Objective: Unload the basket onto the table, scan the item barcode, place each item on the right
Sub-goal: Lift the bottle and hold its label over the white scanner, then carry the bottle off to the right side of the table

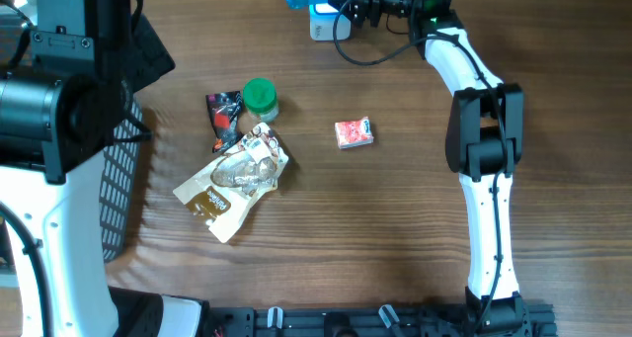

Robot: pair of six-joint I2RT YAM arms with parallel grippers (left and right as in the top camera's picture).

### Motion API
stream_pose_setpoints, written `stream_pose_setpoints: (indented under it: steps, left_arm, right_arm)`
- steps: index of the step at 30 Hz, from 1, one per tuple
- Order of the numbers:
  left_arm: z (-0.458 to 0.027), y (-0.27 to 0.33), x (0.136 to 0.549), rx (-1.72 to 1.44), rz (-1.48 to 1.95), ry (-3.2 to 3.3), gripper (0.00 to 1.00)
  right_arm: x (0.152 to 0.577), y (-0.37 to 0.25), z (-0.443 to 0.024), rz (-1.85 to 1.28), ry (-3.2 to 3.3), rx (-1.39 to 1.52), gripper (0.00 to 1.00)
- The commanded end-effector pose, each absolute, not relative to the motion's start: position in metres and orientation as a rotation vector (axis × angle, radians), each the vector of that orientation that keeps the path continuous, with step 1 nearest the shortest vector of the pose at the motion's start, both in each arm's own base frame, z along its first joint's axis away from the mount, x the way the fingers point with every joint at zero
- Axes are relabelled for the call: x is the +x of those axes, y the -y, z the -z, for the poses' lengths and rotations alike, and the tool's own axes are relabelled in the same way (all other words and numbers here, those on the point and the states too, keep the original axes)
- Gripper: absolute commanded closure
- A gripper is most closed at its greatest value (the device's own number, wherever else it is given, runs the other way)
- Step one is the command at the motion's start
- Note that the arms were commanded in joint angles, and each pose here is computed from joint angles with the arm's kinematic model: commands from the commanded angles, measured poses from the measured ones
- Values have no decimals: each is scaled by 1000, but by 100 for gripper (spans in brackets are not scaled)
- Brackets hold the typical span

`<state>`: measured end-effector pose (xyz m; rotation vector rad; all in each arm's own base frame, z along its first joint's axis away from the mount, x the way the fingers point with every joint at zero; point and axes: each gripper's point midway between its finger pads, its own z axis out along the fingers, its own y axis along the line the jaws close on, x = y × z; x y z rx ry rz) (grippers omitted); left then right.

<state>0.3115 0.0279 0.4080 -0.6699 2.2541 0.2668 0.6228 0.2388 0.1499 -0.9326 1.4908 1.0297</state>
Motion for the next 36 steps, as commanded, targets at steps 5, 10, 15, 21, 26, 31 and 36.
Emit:
stream_pose_setpoints:
  steps: [5,10,15,21,26,31,36]
  left_arm:
    - [-411,-30,310,-698,-252,-2234,0]
    - [-411,-30,310,-699,-252,-2234,0]
    - [-411,-30,310,-698,-252,-2234,0]
    - [-411,-30,310,-698,-252,-2234,0]
    - [-411,-30,310,-699,-252,-2234,0]
    - [-412,-30,310,-698,-252,-2234,0]
    - [-411,-30,310,-698,-252,-2234,0]
  right_arm:
    - [620,-240,-158,-1019,-1418,-983,62]
    - [599,-232,-183,-1203,-1357,-1011,53]
    - [592,-218,-215,-1313,-1351,-945,49]
    - [611,-144,-222,-1424,-1518,-684,51]
    - [621,-62,-226,-1470,-1622,-460,55]
    - [633,2,-216,-1502,-1704,-197,57]
    - [661,27,-138,-1488,-1939,364,59]
